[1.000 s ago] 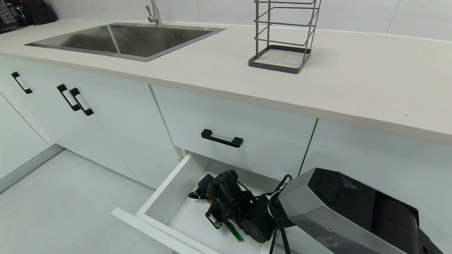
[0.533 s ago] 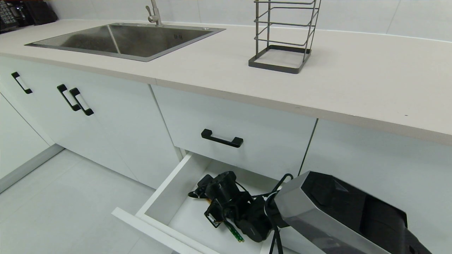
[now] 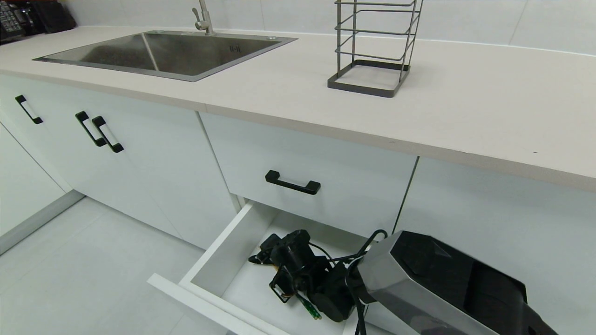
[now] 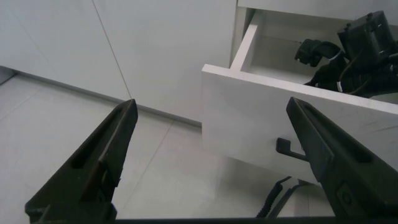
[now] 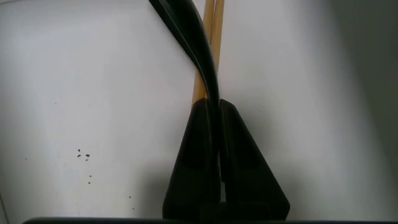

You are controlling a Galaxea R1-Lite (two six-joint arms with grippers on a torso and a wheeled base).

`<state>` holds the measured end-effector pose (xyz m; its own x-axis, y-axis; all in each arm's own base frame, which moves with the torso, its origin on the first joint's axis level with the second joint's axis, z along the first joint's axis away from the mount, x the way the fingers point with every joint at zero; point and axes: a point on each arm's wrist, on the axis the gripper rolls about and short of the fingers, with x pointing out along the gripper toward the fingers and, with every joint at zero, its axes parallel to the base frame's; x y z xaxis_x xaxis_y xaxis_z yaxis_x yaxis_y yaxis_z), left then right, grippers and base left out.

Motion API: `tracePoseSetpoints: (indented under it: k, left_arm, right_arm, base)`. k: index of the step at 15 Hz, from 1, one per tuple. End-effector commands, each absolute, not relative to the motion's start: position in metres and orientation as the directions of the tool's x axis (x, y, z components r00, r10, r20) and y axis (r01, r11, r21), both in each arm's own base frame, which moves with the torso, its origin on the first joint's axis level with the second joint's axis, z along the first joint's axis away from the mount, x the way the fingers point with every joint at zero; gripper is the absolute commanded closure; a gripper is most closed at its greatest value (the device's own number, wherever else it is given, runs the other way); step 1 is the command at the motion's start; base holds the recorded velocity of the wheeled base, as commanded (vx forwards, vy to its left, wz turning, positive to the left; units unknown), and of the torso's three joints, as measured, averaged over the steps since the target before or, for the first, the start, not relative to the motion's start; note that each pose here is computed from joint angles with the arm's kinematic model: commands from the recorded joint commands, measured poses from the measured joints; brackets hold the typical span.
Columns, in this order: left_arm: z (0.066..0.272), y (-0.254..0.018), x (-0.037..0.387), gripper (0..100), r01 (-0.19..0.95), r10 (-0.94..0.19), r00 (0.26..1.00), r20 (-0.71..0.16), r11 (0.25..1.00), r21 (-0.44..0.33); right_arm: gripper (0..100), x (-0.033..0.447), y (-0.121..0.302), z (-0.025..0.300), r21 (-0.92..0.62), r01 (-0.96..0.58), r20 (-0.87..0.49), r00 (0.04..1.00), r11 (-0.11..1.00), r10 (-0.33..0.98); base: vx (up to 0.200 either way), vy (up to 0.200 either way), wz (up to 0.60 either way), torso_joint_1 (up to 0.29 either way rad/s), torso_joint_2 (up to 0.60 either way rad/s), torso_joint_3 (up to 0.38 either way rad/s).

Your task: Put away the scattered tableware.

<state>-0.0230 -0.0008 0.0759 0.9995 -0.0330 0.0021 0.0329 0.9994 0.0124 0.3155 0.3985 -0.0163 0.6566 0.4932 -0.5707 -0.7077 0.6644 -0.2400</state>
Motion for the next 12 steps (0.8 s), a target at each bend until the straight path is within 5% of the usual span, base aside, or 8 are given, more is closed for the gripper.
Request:
tracePoseSetpoints:
  k: [1, 5, 6, 12]
  left_arm:
    - [0.076, -0.001, -0.023, 0, 0.032, -0.032, 0.999, 0.002, 0.999, 0.012]
    - [0.076, -0.001, -0.023, 0, 0.032, -0.032, 0.999, 0.002, 0.999, 0.014]
    - [0.076, -0.001, -0.023, 0, 0.032, -0.032, 0.999, 0.002, 0.999, 0.014]
    - [0.076, -0.001, -0.023, 0, 0.032, -0.032, 0.999, 0.002, 0.999, 0.012]
  right_arm:
    - [100, 0.315, 0.399, -0.019, -0.241, -0.709, -0.576, 0.654, 0.663, 0.491]
    - [100, 0.317, 0.401, -0.022, -0.246, -0.711, -0.576, 0.654, 0.659, 0.491]
    - [0, 0.317, 0.401, -0.021, -0.246, -0.709, -0.571, 0.657, 0.661, 0.492]
    - [0, 0.293, 0.411, 0.040, -0.241, -0.730, -0.514, 0.655, 0.640, 0.554]
  base:
    - [0.000, 0.000, 0.00, 0.000, 0.00, 0.000]
    - [0.000, 0.000, 0.00, 0.000, 0.00, 0.000]
    - [0.000, 0.000, 0.00, 0.000, 0.00, 0.000]
    - [0.000, 0.000, 0.00, 0.000, 0.00, 0.000]
